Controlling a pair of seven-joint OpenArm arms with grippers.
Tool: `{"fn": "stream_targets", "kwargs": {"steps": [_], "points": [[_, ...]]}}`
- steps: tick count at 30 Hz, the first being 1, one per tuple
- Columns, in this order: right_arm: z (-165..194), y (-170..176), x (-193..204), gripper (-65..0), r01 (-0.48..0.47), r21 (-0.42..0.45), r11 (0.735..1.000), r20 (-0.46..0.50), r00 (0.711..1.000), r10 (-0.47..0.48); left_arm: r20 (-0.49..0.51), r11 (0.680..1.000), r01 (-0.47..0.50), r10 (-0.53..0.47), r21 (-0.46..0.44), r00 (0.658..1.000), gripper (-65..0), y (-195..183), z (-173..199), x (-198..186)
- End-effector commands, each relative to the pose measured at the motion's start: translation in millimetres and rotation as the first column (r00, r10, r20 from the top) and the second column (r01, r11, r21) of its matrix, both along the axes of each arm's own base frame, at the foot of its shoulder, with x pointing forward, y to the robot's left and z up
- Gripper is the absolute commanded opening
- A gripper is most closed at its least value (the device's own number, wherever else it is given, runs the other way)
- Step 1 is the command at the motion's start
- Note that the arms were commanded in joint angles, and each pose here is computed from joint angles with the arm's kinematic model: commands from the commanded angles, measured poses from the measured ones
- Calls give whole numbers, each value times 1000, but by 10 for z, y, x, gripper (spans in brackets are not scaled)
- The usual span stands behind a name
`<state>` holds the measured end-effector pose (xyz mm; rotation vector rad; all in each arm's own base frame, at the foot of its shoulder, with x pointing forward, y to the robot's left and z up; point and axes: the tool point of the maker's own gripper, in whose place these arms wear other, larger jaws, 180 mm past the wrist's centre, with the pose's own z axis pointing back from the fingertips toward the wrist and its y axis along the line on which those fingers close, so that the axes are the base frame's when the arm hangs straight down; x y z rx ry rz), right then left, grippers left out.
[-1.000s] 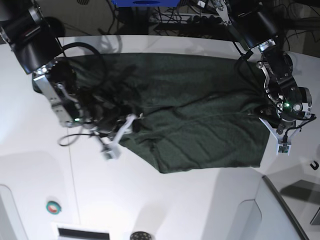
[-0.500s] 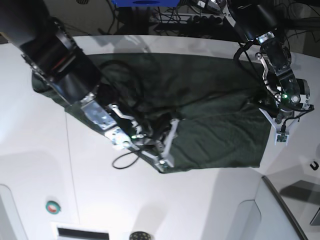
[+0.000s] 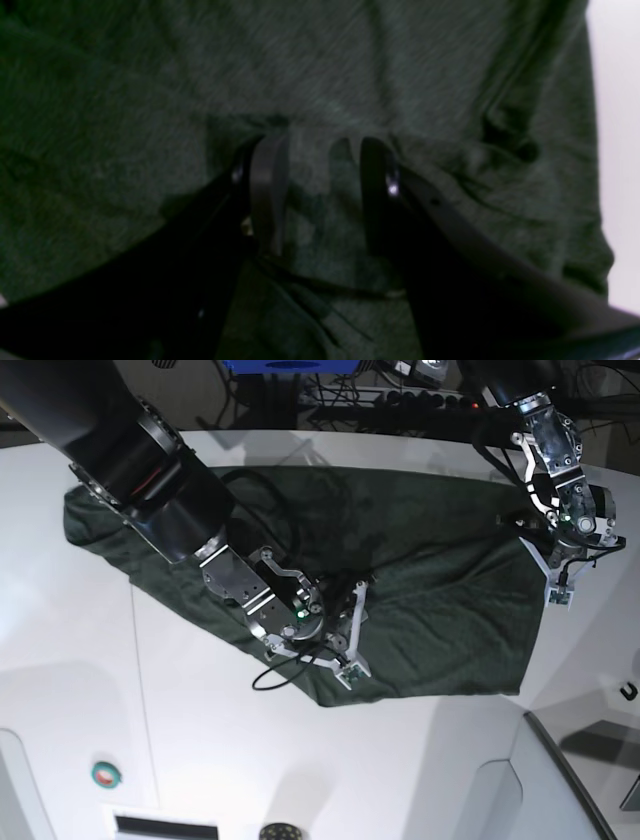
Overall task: Layout the t-shirt on the table in an organized manner, then fold the t-shirt properly
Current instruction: 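Reach the right gripper toward the shirt hem and grasp the fabric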
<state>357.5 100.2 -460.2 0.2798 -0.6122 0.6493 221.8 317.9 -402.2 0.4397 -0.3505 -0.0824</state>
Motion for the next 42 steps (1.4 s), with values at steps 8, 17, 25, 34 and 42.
{"fn": "stream_targets", "kwargs": {"steps": [8, 17, 25, 34, 42], "points": [[153, 98, 164, -429, 5, 57, 998, 74, 997, -10, -3, 999, 7, -7, 51, 1000, -650, 152, 86, -66], [-40, -63, 184, -434, 41, 39, 998, 68, 997, -43, 2, 999, 8, -8, 48, 1000, -650, 134, 89, -42], [-109, -105, 152, -623, 42, 25, 999, 51, 998, -43, -3, 999, 8, -8, 48, 1000, -650, 134, 79, -60], [136, 22, 246, -627, 26, 76, 997, 104, 994, -34, -8, 999, 9, -9, 51, 1000, -650, 144, 78, -74], [113, -4, 213, -543, 22, 57, 998, 81, 996, -26, -8, 999, 9, -9, 52, 1000, -650, 150, 81, -73]]}}
